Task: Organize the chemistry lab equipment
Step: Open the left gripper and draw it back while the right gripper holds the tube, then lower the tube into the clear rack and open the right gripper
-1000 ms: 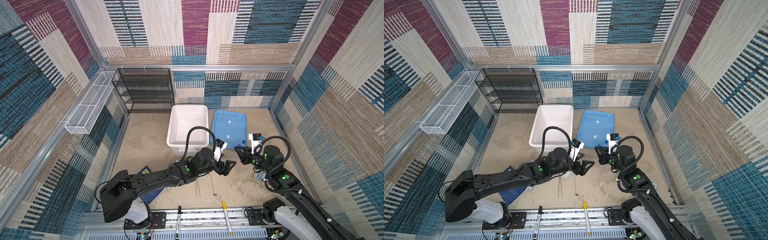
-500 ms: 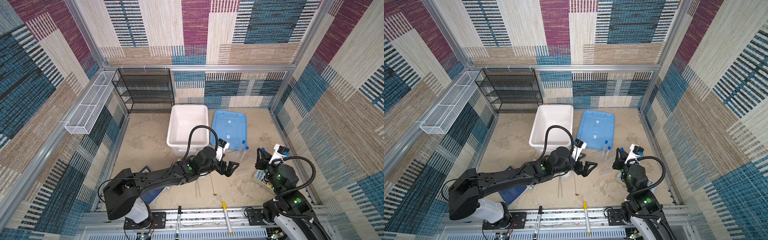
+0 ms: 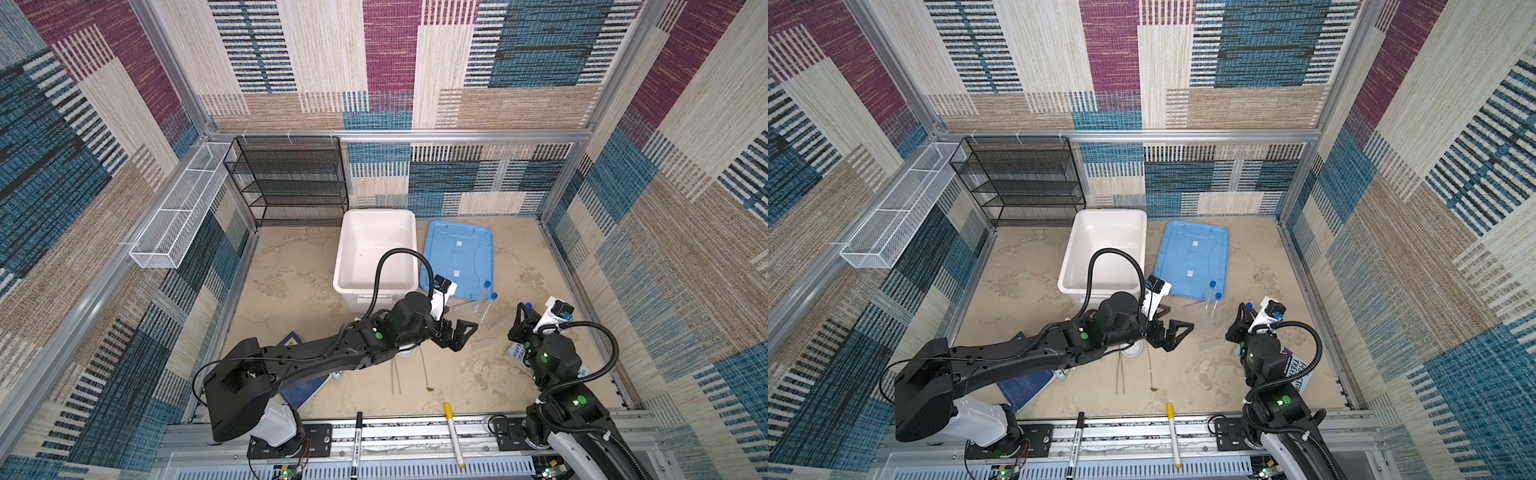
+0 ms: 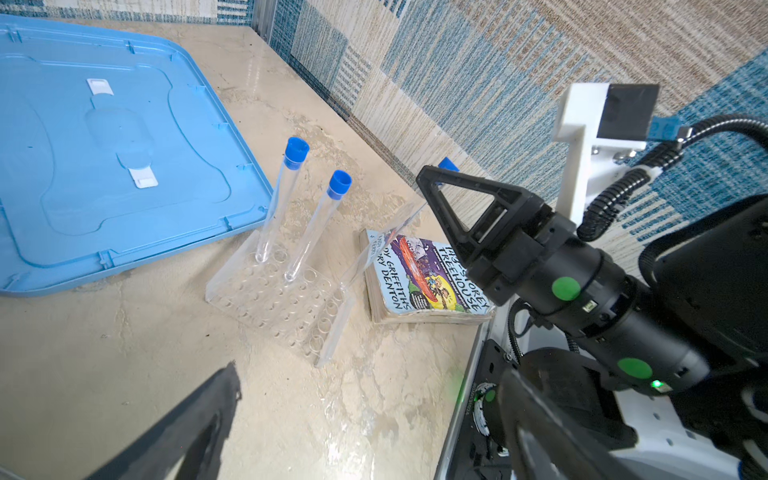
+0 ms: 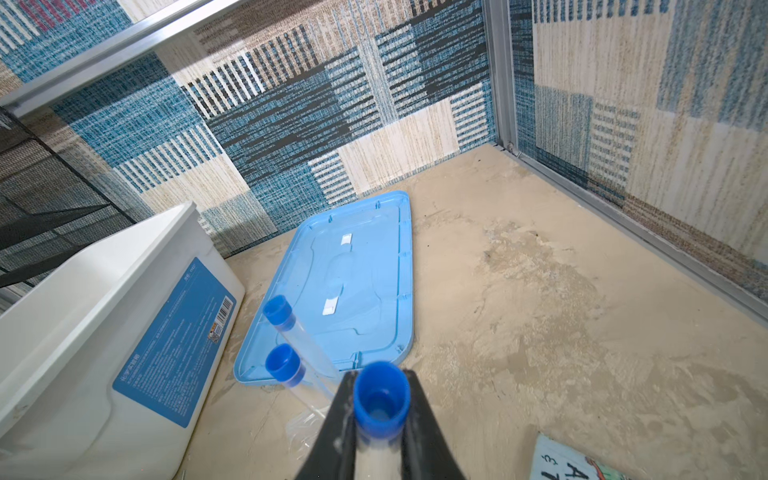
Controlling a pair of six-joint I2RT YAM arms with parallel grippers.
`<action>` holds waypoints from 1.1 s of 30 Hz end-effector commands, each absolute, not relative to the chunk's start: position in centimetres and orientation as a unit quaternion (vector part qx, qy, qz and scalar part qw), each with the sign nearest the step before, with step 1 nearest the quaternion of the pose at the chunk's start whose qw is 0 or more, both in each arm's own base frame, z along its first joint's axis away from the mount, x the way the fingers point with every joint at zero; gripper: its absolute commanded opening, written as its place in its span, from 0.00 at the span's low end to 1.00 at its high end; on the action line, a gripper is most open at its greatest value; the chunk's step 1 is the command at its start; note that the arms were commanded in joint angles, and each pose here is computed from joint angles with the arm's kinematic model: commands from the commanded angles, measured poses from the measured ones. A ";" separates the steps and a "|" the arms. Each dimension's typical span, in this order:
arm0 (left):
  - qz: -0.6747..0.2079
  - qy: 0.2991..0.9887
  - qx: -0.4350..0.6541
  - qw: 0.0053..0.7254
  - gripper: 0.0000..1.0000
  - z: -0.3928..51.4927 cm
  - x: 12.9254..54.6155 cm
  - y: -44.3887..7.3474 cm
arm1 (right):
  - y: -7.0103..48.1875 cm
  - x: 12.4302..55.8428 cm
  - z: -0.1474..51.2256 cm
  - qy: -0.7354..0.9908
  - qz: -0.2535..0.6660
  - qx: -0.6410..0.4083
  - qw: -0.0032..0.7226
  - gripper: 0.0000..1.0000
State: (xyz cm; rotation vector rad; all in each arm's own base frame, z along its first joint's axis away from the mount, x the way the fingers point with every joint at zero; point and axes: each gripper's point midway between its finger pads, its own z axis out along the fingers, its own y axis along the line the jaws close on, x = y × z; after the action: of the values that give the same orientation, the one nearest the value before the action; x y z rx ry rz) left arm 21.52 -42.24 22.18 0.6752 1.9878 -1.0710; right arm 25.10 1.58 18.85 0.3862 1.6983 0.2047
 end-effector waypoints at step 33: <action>-0.417 0.792 0.215 0.391 1.00 20.8 23.6 -41.0 | 1.8 27.3 17.3 0.756 0.062 0.171 0.629 0.16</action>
State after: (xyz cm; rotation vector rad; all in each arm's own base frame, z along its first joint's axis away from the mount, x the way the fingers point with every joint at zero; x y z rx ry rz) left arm 23.20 -41.02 19.71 0.5813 2.0514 -1.0321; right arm 27.06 1.94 16.62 0.3870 1.7579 0.1480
